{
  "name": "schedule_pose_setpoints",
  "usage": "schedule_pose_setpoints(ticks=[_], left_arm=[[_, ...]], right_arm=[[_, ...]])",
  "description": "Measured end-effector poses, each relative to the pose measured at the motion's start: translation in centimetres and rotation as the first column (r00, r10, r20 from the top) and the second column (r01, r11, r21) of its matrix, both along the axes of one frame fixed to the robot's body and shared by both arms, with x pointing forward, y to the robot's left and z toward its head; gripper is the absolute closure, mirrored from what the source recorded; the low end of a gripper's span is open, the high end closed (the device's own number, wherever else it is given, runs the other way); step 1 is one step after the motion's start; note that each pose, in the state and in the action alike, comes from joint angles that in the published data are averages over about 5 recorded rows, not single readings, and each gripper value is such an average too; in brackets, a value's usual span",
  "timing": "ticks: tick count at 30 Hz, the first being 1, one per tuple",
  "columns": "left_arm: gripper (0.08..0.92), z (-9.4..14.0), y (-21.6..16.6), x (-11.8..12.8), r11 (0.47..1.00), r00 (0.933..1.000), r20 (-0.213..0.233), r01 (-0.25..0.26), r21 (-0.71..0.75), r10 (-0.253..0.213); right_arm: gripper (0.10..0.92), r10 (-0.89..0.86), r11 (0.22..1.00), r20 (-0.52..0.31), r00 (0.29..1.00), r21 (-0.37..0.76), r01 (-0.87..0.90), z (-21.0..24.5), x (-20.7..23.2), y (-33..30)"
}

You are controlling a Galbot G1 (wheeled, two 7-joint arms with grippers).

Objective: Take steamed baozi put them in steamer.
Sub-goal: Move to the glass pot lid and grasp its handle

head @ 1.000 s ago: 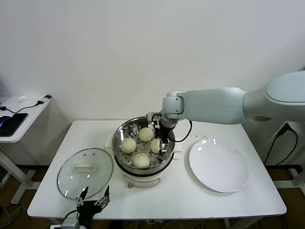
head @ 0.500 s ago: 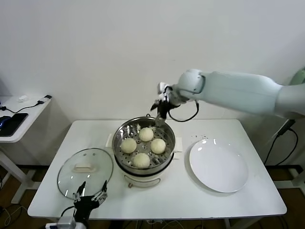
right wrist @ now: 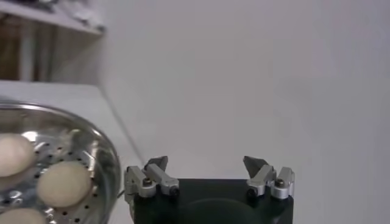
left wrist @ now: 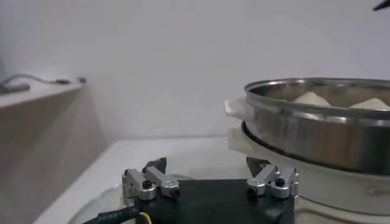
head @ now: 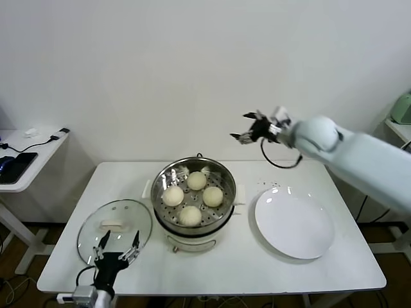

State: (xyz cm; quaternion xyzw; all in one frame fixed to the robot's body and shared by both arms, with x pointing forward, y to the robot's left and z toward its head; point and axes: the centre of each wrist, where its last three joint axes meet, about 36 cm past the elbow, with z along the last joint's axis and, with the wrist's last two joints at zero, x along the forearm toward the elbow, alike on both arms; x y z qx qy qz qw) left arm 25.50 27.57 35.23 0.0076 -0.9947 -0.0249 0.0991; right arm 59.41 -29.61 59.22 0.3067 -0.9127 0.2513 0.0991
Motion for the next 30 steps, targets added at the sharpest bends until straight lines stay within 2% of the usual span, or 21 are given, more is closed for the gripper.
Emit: schedule_pose_setpoints(ticks=[8,13,18,24,27,30], left_arm=[[0.177,-1.6,0.8,0.1,0.999,0.9981,0.061,0.002,0.050,-0.005],[0.177,-2.4,1.1,-0.1,0.997,0.9945,0.105,-0.005,0.076,-0.003],[0.177,-2.6,1.4,0.1,0.993,0.9855,0.169,-0.033,0.114,0.014],[0.177,-2.9,2.2,0.2,0.968,0.9725,0.225,-0.112,0.225,0.060],[0.177,-3.1,2.9,0.4,0.931,0.9657,0.250,-0.154,0.330,0.072],[0.177,-3.5,3.6,0.4,0.866,0.9618,0.268,-0.182,0.465,0.058]], right_arm=[[0.200,-0.164,0.968,0.060,0.985,0.204,0.149,-6.8,-4.5,-4.7],[0.199,-0.250,0.918,0.043,0.967,0.328,0.223,-13.2,-8.4,-6.1],[0.200,-0.319,0.862,-0.008,0.948,0.413,0.294,-20.4,-13.6,-6.3],[0.200,-0.417,0.787,-0.067,0.906,0.473,0.397,-27.6,-20.6,-5.8],[0.200,-0.465,0.755,-0.082,0.881,0.483,0.444,-29.7,-23.3,-5.3],[0.200,-0.507,0.730,-0.090,0.857,0.485,0.483,-31.0,-24.9,-4.8]])
